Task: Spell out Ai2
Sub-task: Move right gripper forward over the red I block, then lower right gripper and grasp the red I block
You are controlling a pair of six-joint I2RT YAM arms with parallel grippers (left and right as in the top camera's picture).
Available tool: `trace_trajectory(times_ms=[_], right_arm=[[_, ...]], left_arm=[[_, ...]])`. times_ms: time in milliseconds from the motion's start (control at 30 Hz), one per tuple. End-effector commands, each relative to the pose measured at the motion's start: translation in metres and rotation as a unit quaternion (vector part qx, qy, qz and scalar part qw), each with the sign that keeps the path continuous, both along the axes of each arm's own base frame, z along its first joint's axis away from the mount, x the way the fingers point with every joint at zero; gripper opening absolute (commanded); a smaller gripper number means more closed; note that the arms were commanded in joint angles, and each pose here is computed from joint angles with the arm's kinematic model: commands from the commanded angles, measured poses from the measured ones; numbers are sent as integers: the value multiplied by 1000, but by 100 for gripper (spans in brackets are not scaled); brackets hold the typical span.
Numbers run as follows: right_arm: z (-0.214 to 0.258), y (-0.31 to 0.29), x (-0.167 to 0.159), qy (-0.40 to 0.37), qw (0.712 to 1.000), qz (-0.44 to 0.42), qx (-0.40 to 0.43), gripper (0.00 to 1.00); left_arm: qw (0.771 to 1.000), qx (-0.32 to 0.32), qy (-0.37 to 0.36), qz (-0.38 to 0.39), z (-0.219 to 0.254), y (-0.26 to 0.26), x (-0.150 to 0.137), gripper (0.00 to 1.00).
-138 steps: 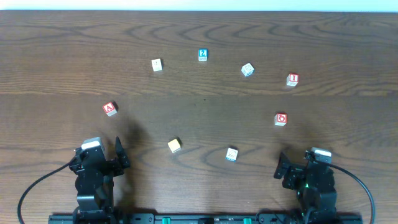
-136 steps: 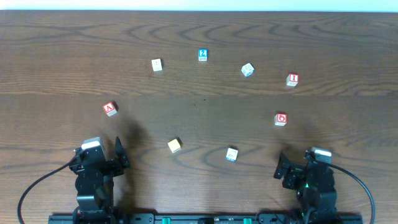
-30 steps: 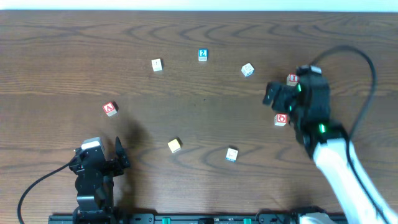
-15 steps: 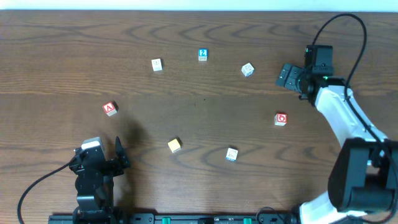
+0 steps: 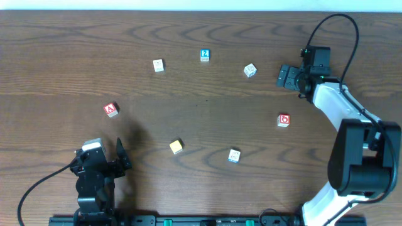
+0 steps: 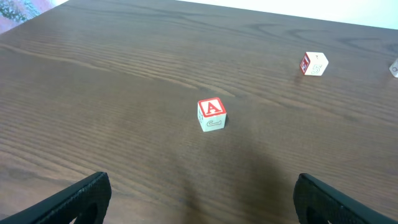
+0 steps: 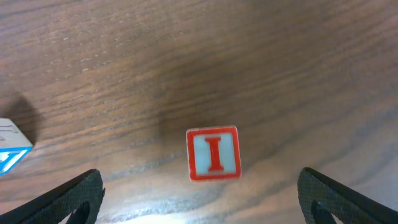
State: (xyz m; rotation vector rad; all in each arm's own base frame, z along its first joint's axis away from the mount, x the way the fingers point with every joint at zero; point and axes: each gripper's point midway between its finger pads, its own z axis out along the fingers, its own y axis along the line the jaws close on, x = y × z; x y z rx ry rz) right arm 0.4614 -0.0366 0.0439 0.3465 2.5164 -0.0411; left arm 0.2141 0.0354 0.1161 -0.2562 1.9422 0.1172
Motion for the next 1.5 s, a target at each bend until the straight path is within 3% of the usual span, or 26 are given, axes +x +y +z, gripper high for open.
trace_trajectory(times_ms=[0, 233, 733, 900, 1000, 1267, 1467], right_arm=[[-7, -5, 5, 5, 1000, 16, -14, 99], [-22, -10, 7, 14, 999, 16, -24, 98], [-26, -24, 12, 5, 999, 9, -30, 67], [-26, -26, 11, 6, 999, 9, -30, 64], [-26, -26, 12, 6, 999, 11, -32, 57], [-26, -22, 12, 5, 1000, 17, -22, 54], [-27, -19, 13, 4, 1000, 22, -14, 36]], left_arm=[[1000, 0, 8, 11, -9, 3, -1, 95], [1000, 0, 8, 11, -9, 3, -1, 95], [1000, 0, 8, 11, -9, 3, -1, 95], [1000, 0, 8, 11, -9, 3, -1, 95], [1000, 0, 8, 11, -9, 3, -1, 95], [1000, 0, 8, 11, -9, 3, -1, 95], [1000, 0, 8, 11, -9, 3, -1, 95]])
